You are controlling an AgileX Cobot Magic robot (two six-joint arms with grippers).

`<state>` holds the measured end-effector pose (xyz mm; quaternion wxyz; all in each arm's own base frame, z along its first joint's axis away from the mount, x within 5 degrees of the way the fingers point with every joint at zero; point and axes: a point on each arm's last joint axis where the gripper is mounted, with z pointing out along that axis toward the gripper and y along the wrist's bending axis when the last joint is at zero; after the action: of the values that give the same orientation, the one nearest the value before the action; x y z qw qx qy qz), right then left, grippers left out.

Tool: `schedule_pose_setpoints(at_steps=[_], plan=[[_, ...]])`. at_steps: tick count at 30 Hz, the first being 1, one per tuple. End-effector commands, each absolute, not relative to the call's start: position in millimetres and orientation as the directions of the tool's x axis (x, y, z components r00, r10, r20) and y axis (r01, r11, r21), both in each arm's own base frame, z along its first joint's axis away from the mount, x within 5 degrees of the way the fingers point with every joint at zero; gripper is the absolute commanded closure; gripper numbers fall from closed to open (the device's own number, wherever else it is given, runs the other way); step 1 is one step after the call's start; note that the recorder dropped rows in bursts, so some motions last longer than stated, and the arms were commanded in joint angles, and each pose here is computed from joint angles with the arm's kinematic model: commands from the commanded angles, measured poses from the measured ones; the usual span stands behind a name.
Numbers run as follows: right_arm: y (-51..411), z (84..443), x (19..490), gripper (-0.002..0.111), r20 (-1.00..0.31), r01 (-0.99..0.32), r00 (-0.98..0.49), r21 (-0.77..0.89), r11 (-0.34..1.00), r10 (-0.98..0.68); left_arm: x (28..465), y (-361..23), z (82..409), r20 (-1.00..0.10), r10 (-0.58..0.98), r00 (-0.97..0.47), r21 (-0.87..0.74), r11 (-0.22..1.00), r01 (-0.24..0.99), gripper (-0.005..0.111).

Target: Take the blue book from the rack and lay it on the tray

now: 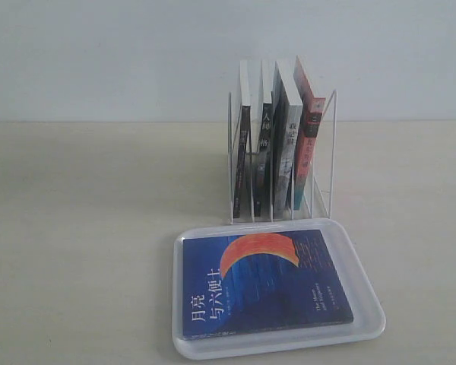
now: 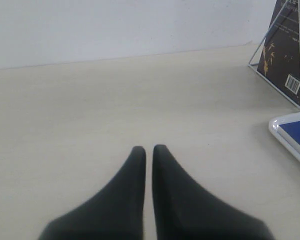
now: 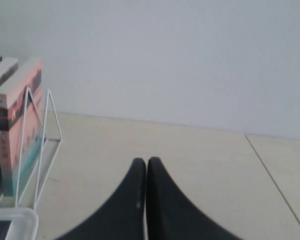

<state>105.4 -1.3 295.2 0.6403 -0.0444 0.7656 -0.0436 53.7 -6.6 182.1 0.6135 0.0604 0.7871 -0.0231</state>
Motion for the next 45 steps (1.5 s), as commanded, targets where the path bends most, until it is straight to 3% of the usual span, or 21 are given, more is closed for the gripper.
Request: schedule_pose_setpoints(at_steps=[1, 11, 25, 34, 45], plan=[[-4.2, 264.6, 90.8, 0.108, -0.981, 0.028, -0.162, -0.11, 0.994, -0.104, 53.7, -6.6, 184.8, -0.974, 0.058, -0.22, 0.032, 0.992, 0.121, 0.102], [-4.0, 215.0, 71.2, 0.108, -0.995, 0.051, -0.083, -0.065, 0.997, -0.06, 53.7, -6.6, 184.8, -0.974, 0.058, -0.22, 0.032, 0.992, 0.121, 0.102], [-3.7, 208.6, 67.4, 0.108, -0.996, 0.053, -0.066, -0.062, 0.997, -0.058, 53.7, -6.6, 184.8, -0.974, 0.058, -0.22, 0.032, 0.992, 0.121, 0.102], [-2.5, 199.0, 60.6, 0.108, -0.995, 0.044, -0.09, -0.039, 0.998, -0.034, 53.7, -6.6, 184.8, -0.974, 0.058, -0.22, 0.032, 0.992, 0.121, 0.102], [0.5, 182.5, 53.6, 0.108, -0.967, 0.028, -0.249, 0.04, 0.999, 0.046, 53.7, -6.6, 184.8, -0.974, 0.058, -0.22, 0.032, 0.992, 0.121, 0.102]])
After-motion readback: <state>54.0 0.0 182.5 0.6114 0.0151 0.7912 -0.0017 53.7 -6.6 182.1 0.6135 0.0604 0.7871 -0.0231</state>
